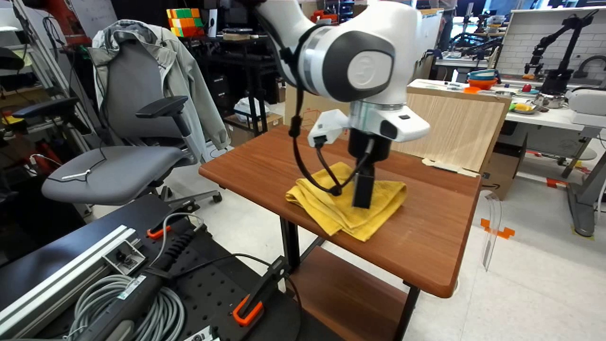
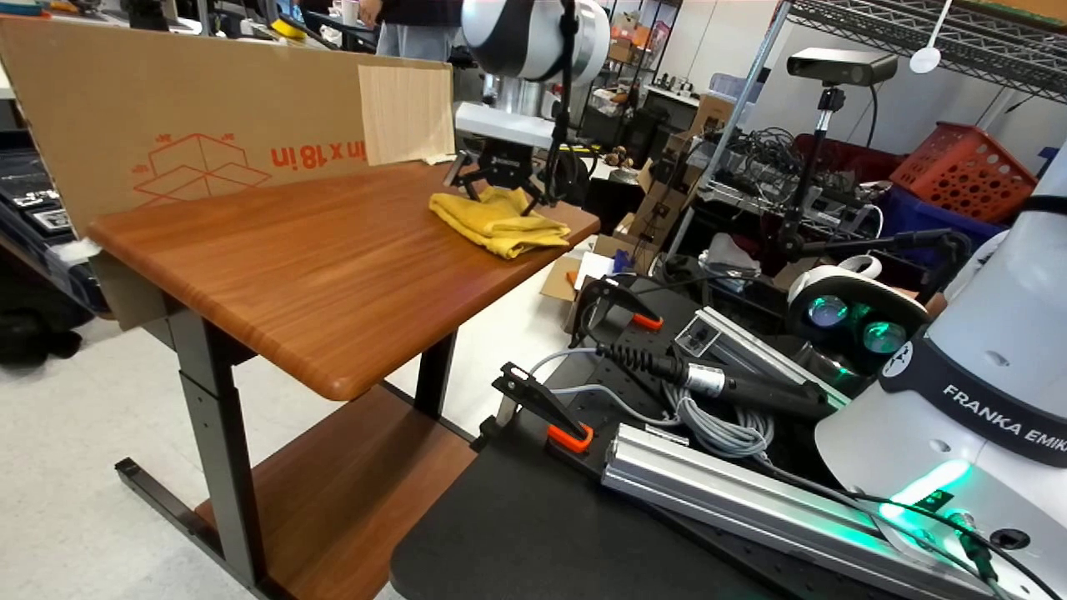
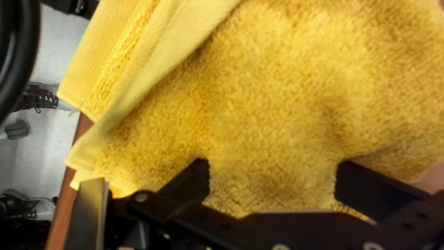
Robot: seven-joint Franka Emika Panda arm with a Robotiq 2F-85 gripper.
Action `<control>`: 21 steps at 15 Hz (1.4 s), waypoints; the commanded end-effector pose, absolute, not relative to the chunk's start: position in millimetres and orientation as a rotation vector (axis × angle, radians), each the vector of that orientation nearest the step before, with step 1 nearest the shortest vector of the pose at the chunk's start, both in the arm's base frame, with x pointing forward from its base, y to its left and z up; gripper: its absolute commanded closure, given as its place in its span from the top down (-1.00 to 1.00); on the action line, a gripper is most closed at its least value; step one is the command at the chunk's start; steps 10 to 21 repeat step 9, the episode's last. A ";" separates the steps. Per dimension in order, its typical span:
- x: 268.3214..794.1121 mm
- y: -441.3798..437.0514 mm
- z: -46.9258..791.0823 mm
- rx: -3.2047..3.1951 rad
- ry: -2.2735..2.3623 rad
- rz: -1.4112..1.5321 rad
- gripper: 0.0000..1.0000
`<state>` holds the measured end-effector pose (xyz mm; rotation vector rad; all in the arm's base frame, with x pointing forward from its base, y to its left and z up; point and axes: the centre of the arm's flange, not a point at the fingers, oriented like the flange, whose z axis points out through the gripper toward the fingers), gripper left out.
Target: Use the yellow towel to wipe the table
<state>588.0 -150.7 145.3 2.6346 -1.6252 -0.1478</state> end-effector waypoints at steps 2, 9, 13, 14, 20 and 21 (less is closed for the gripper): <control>609.0 -221.3 174.2 2.520 -1.906 -0.145 1.00; 612.7 -253.0 265.4 2.577 -2.084 0.066 1.00; 612.7 -253.0 265.4 2.577 -2.084 0.066 1.00; 612.7 -253.0 265.4 2.577 -2.084 0.066 1.00; 612.7 -253.0 265.4 2.577 -2.084 0.066 1.00; 612.7 -253.0 265.4 2.577 -2.084 0.066 1.00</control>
